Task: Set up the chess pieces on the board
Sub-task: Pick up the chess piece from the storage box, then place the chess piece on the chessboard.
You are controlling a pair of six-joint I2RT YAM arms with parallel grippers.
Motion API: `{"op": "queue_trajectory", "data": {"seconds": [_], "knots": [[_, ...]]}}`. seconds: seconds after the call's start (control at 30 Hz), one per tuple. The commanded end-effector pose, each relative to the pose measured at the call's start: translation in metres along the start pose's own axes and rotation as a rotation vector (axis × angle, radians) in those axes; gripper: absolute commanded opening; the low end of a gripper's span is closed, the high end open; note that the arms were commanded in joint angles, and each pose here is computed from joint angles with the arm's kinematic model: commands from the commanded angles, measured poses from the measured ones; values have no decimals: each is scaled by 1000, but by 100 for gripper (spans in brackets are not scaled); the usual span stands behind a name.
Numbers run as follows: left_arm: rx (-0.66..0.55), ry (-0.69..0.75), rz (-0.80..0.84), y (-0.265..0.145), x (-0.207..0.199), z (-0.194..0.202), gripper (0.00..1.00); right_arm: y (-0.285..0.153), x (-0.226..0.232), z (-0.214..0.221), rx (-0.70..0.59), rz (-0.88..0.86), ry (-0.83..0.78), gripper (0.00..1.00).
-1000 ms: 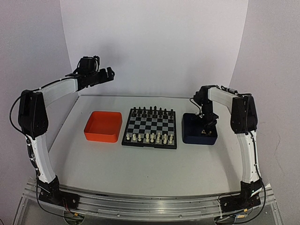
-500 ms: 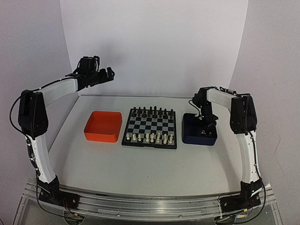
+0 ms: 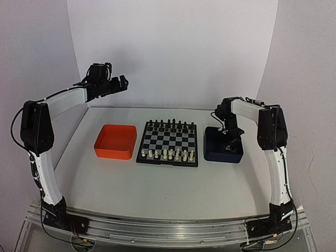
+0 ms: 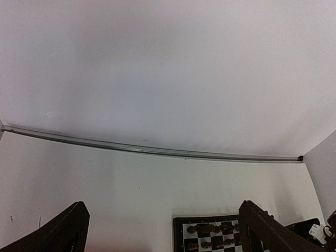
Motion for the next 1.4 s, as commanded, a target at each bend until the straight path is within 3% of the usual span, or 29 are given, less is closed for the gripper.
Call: {"op": "queue_trajectory", "data": {"seconds": [0.0,0.3,0.7,1.0,1.23,1.37], "knots": [[-27,14,35,-10,-8,-9,100,-18,9,30,182,-76,-59,0],[-35,11,43,-12,-8,-9,100,-46,6,39,117,-74,-22,0],[-10,13,112,-31,-11,-5,100,-127,28,58,-74,-50,19,0],[-10,12,124,-59,5,19,100,-175,92,26,-322,-63,-228,0],[74,14,89,-70,12,31,100,-189,137,-6,-467,-88,-540,0],[108,10,107,-82,13,36,100,-181,154,-28,-500,-31,-628,0]]}}
Point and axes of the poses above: each gripper's point midway between its finger pads, its own y axis out along the fingers, its own x axis along the line the jaws close on, z = x × y, the point moved 10 cm from there along -y, back along the fingers, and after that the axes turned 13 degrees about -y, right-handed, at the moved point
